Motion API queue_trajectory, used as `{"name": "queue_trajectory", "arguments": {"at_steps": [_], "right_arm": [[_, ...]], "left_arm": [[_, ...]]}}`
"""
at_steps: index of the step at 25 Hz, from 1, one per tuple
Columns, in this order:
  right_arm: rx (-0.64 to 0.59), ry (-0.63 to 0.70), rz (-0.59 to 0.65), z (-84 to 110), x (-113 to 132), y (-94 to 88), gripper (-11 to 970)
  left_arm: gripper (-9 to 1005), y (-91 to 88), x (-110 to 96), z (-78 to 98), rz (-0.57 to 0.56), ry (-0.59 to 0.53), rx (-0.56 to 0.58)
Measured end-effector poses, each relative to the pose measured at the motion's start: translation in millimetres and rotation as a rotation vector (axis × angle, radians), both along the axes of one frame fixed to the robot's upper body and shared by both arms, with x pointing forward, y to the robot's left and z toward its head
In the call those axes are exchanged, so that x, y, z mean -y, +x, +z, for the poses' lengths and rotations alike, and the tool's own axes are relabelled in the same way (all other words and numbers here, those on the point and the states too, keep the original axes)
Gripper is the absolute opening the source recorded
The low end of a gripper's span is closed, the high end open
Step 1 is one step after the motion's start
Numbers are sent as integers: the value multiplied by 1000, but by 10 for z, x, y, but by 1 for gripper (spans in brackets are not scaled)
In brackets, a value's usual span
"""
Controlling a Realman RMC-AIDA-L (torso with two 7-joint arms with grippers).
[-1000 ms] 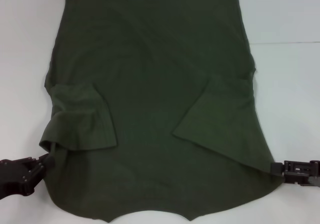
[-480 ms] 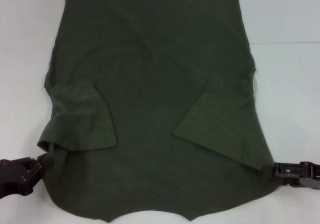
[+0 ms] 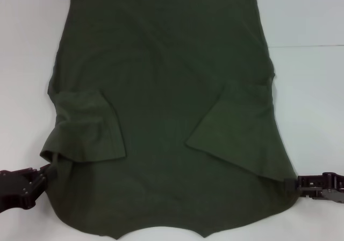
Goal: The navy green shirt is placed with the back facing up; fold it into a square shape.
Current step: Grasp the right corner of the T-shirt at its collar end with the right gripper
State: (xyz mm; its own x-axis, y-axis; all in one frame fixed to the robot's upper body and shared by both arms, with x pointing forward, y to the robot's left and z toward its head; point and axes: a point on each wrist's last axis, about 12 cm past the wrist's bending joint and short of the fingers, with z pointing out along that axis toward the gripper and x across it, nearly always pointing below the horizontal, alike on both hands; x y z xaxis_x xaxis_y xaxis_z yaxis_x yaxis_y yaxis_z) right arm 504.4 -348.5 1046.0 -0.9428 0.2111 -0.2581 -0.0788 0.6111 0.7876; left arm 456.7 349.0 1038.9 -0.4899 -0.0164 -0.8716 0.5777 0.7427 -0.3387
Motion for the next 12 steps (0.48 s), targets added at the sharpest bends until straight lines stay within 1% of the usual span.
{"name": "queue_trajectory", "arguments": {"at_steps": [1,12], "right_arm": [[-1,-1,-1,0,1,1,811],[-7,-2,-2,-6,6,-7,333]], "left_arm": [[51,0,-1,1,0,0,0],[51,6,-4,8,2,0,1]]}}
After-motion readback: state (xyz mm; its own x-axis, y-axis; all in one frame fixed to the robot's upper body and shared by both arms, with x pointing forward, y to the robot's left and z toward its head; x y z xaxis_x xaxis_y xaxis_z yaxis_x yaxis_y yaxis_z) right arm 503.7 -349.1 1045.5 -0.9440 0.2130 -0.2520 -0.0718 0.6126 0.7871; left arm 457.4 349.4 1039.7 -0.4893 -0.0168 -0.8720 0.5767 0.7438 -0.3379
